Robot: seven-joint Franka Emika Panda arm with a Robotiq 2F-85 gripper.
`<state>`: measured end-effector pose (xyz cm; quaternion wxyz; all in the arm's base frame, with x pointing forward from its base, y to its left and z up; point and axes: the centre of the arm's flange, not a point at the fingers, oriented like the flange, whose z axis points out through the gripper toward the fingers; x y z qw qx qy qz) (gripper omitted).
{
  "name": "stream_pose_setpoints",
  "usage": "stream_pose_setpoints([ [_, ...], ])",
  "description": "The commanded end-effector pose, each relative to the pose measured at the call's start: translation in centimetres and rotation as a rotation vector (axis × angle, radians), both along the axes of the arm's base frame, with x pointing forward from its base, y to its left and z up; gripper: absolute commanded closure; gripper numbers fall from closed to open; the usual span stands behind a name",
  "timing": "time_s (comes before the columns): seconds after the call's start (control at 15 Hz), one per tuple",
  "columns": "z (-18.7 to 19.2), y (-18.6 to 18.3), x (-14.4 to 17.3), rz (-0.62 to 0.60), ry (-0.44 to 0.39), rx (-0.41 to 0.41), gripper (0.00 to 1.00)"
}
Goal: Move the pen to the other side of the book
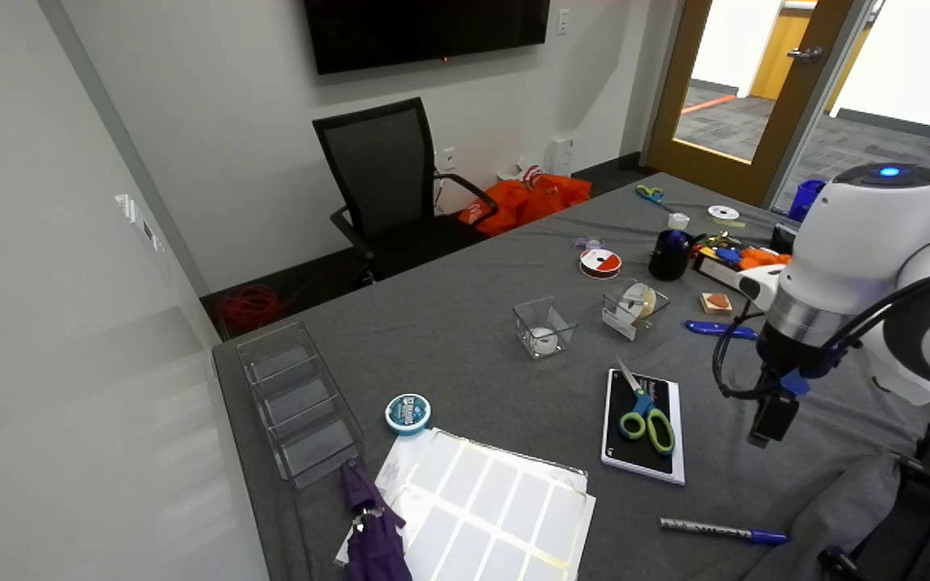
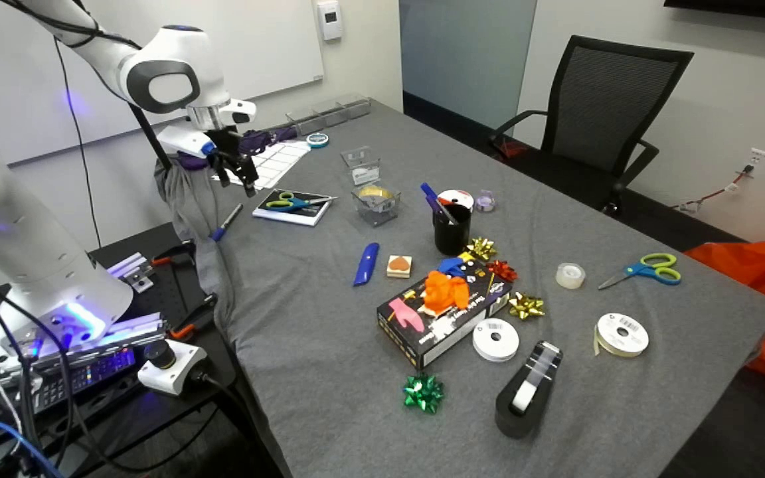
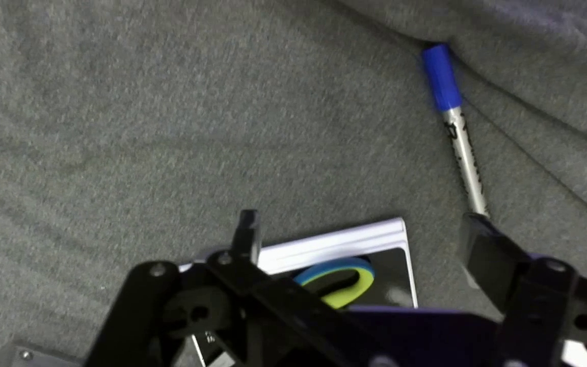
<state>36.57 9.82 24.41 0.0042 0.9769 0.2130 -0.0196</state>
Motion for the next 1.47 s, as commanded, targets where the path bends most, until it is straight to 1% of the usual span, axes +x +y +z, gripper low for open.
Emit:
stream_pose_setpoints([
  [0.0,-3.8,1.8,0.1,-0.004,0.089,-0.041,0.0],
  [0.2,-6.4,3.4,0.8,-0.041,0.151,-0.005,0.0],
  [0.33,-7.9,4.2,1.5,-0.076,0.189,0.001,0.0],
  [0.6,-10.8,5.6,3.1,-0.136,0.252,-0.02,0.0],
  [0.67,-11.2,5.7,2.9,-0.139,0.267,-0.031,0.0],
  [0.73,-11.5,5.6,2.2,-0.11,0.263,-0.035,0.0],
  [0.93,-12.1,5.6,0.6,-0.04,0.297,-0.057,0.0],
  [1.13,-12.6,6.1,-0.2,0.014,0.312,-0.088,0.0],
  [1.4,-13.3,7.1,-0.9,0.071,0.306,-0.119,0.0],
])
